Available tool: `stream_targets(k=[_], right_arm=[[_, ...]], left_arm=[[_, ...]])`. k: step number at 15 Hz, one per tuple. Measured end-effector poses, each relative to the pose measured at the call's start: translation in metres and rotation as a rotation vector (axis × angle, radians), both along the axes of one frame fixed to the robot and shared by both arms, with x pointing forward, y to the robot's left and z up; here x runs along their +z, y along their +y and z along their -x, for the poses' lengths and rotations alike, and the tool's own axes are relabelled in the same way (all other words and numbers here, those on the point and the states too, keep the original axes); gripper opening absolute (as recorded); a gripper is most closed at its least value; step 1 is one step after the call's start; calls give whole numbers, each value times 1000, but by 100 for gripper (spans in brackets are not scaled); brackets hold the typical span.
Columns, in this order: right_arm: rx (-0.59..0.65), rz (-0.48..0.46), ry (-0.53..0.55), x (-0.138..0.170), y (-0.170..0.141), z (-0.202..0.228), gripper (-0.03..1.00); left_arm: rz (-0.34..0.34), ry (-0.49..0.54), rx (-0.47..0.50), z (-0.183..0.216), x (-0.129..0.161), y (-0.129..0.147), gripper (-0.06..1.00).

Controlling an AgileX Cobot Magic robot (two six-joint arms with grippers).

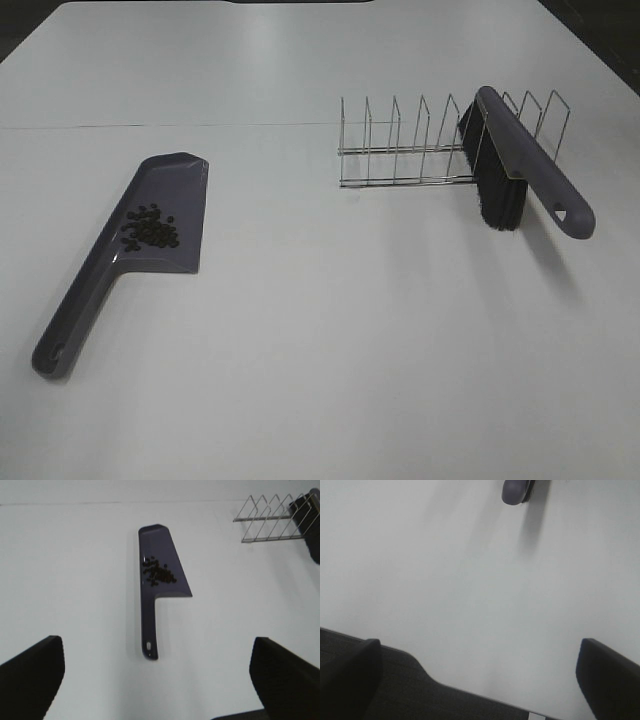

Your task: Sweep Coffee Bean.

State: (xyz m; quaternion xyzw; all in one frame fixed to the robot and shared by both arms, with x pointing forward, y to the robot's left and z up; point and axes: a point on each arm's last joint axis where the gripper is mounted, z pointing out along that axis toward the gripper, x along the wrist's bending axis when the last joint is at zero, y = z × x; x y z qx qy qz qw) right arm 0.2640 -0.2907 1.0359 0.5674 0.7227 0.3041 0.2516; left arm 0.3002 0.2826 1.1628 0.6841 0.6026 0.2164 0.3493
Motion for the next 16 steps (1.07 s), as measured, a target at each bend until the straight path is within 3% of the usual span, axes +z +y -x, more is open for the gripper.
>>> stream_targets(k=[1,2,6,11,16], right_arm=[[-1,-4,-20,0,-1,3,94],[-1,-5,-22,0,-1,4,94],[-1,-5,-24,0,-1,4,94],[-8,-14,-22,0,-1,5,94],[-10,-16,-21,0,-1,5,94]], left_arm=[[-9,41,0,18,-37,4,93],[-11,47,0,25,-51,6,93],[-3,-11,-5,53,-84,12,93],[2,-166,-26,82,-97,18,93],[-33,-186,-55,84,-102,19,93]])
